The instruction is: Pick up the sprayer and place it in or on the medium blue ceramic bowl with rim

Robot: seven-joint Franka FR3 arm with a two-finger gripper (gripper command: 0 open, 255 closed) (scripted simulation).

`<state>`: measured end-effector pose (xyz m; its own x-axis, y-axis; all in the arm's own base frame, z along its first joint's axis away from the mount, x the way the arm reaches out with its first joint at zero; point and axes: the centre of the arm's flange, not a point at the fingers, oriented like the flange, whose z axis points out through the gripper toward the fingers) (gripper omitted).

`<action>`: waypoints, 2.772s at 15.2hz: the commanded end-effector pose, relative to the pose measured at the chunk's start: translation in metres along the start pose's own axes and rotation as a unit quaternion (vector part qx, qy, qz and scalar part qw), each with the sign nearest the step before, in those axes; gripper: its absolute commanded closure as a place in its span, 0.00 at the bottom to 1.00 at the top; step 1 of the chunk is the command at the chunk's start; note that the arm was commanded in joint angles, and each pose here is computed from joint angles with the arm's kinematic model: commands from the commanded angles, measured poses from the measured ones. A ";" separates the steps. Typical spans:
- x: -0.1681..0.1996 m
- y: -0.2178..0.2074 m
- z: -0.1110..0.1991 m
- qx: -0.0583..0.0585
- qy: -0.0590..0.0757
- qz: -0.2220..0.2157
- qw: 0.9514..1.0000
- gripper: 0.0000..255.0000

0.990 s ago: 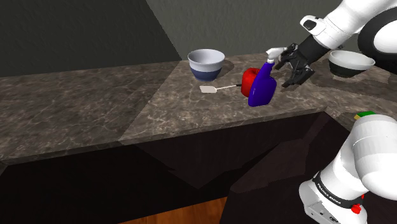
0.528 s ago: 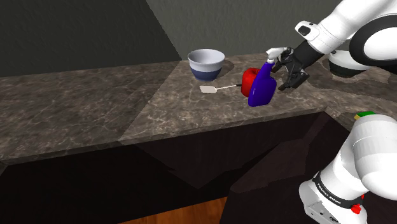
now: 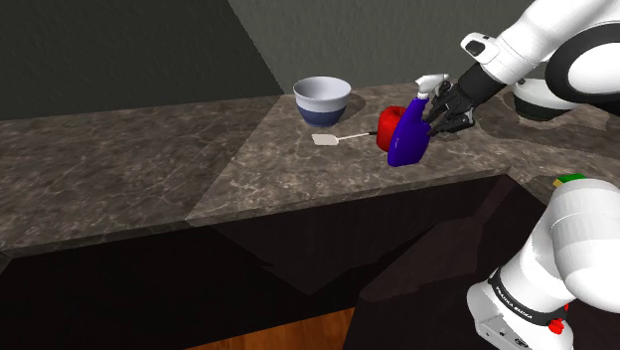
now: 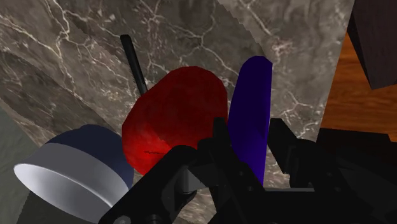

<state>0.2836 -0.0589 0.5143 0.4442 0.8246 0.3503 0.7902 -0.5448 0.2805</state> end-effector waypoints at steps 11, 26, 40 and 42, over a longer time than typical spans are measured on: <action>0.011 0.009 -0.028 0.000 0.000 0.000 1.000 1.00; 0.039 0.031 -0.099 0.000 0.000 0.000 1.000 1.00; 0.065 0.052 -0.165 0.000 0.000 0.000 1.000 1.00; 0.077 0.072 -0.153 0.000 0.000 0.000 1.000 1.00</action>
<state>0.2995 -0.0585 0.6957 0.4443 0.8247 0.3499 0.7906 -0.5447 0.2797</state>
